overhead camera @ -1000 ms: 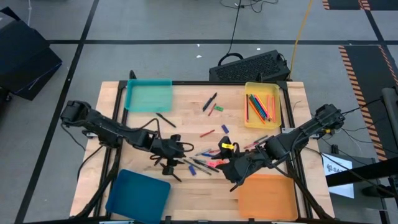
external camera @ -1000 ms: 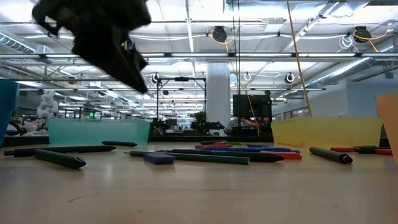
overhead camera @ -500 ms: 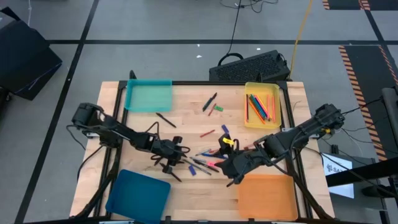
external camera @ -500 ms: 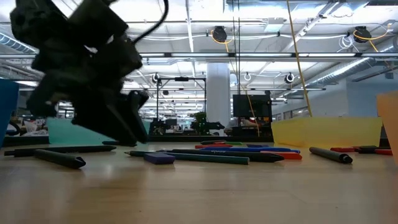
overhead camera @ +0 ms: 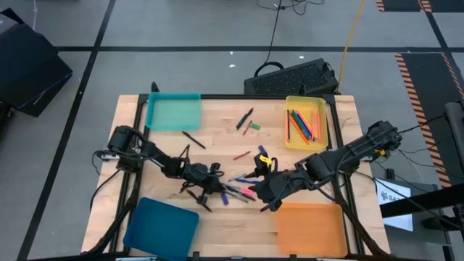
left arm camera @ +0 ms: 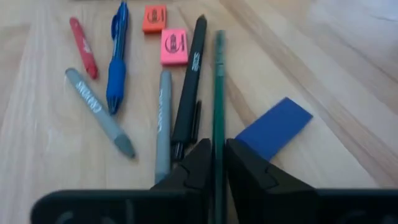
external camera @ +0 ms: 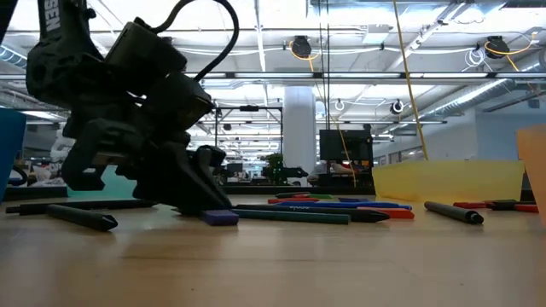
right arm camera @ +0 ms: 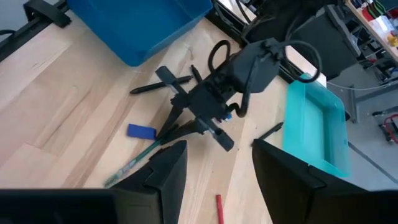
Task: Sort crayons/erasers/pens/pencils in bins
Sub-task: Put the green pencil into the yellow bin
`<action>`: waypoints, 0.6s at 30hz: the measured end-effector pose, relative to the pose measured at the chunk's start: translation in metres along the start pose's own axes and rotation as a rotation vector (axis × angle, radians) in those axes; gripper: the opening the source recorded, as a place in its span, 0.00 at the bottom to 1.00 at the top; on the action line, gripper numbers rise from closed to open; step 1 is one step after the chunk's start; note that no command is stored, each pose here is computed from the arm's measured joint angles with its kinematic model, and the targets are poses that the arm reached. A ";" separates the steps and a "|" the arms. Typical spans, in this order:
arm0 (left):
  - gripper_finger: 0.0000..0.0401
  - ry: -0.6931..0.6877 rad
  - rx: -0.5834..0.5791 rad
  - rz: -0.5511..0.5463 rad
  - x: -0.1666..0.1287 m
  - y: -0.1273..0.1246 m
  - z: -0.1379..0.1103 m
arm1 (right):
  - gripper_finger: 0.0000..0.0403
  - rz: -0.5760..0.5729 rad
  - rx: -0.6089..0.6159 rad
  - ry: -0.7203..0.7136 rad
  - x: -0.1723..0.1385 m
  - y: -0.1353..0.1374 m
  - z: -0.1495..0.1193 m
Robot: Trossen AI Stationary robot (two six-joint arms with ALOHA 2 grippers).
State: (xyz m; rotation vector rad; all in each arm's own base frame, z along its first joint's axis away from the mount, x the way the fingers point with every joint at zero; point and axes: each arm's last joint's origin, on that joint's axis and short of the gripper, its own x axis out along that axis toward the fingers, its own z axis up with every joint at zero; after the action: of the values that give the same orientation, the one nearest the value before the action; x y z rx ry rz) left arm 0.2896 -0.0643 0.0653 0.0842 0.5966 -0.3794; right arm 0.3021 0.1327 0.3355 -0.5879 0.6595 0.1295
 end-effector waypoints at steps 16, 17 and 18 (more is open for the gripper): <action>0.22 -0.075 0.063 0.048 0.016 0.002 -0.015 | 0.43 -0.030 0.073 0.022 0.006 -0.014 -0.005; 0.24 -0.075 0.068 0.048 0.016 0.002 -0.015 | 0.43 -0.031 0.072 0.023 0.006 -0.015 -0.005; 0.26 -0.075 0.070 0.049 0.016 0.002 -0.015 | 0.43 -0.033 0.070 0.025 0.007 -0.016 -0.006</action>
State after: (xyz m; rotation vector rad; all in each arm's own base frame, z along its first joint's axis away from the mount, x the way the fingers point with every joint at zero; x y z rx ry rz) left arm 0.2944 -0.0646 0.0439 0.1508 0.5063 -0.3546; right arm 0.3089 0.1160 0.3355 -0.5336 0.6752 0.0679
